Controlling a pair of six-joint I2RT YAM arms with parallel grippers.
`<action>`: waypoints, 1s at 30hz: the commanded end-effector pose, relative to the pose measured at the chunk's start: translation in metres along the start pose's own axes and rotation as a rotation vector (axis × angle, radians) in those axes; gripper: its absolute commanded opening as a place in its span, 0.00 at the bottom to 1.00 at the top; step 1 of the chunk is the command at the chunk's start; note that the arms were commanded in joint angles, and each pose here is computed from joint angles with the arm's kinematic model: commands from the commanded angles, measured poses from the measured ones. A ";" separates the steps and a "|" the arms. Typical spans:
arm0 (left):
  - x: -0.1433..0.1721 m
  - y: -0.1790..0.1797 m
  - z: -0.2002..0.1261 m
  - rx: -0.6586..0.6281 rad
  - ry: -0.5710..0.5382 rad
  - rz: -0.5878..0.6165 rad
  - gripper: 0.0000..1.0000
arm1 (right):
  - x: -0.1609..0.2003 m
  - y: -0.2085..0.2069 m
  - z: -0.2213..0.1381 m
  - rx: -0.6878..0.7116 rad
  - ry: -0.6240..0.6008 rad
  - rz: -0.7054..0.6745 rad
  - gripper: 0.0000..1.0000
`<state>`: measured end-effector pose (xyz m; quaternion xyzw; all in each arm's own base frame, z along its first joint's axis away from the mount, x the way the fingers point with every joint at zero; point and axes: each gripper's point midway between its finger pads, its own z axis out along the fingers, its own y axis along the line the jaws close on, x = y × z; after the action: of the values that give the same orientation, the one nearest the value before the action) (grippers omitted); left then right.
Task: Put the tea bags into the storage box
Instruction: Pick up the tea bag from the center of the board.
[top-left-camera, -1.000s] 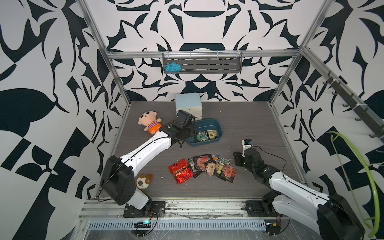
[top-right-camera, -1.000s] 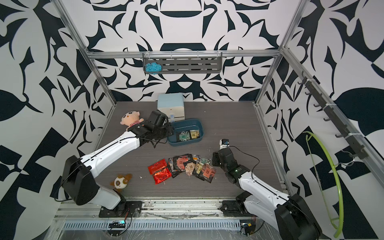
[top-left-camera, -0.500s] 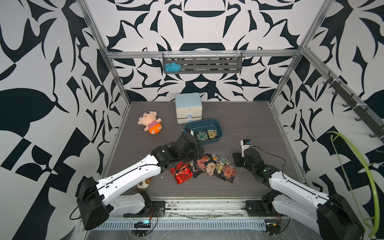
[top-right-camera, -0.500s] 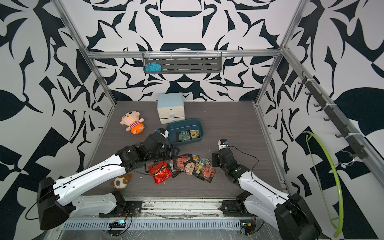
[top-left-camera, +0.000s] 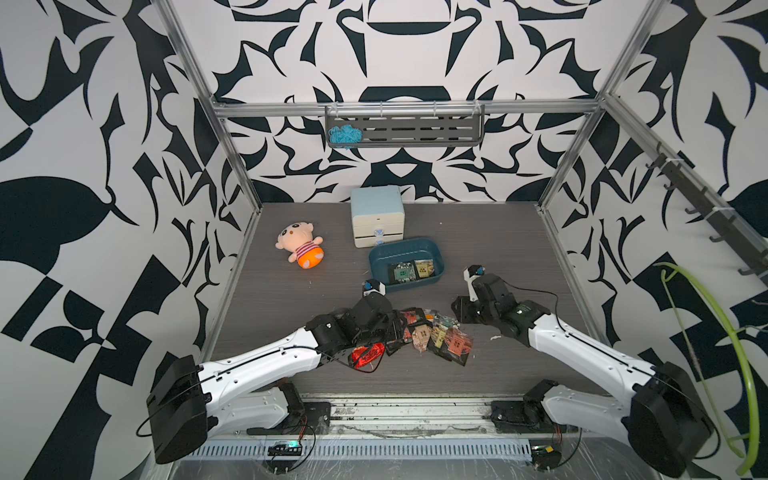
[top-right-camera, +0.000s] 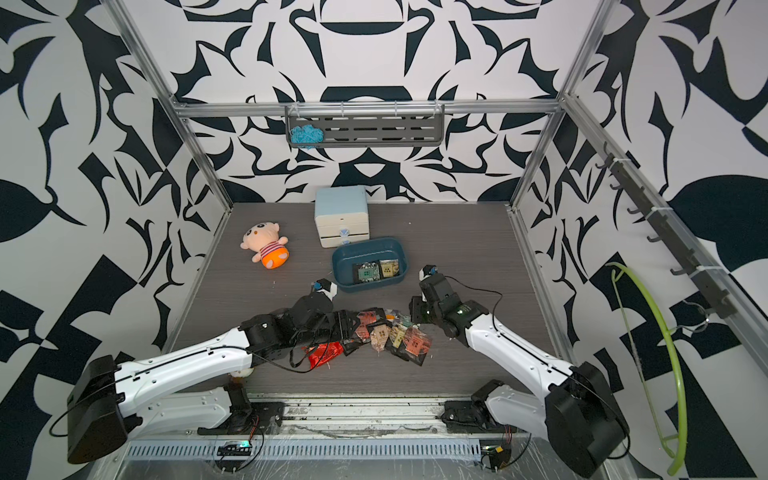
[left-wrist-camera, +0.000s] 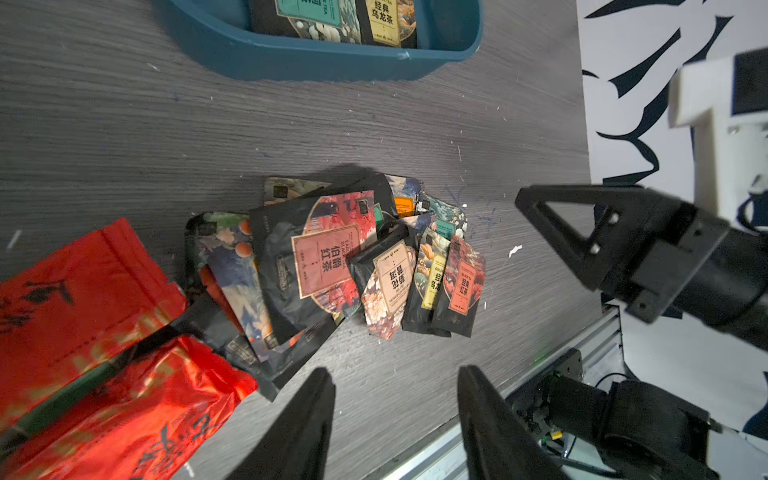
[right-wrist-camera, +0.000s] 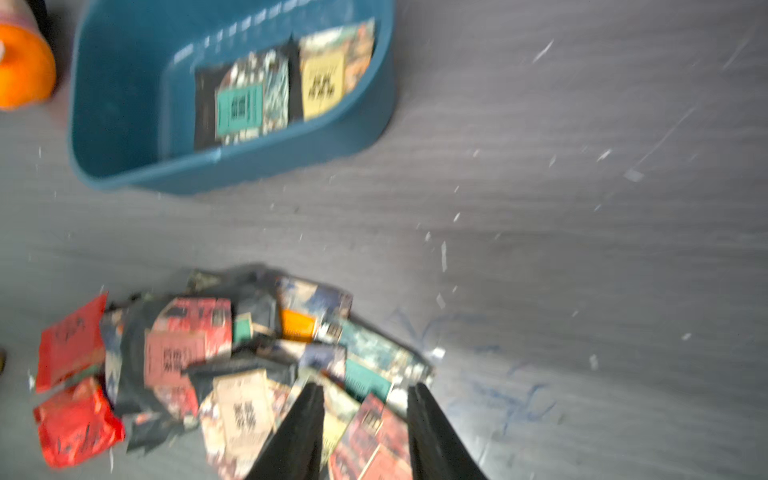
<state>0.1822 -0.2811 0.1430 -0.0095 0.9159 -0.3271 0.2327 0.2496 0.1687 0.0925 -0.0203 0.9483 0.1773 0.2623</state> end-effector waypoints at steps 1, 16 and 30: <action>-0.008 -0.009 0.000 0.059 -0.061 -0.040 0.54 | 0.025 0.004 -0.007 0.007 0.087 0.016 0.38; 0.011 -0.020 0.046 0.082 -0.031 -0.053 0.53 | 0.086 -0.027 -0.020 0.076 0.122 0.108 0.37; 0.055 -0.048 0.094 0.122 0.198 0.009 0.37 | 0.110 -0.048 0.002 0.174 0.198 0.160 0.10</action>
<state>0.1731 -0.3690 0.0835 0.0181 0.9151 -0.3687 0.1624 0.1603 0.1335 0.0236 0.0517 0.9803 0.1202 0.1477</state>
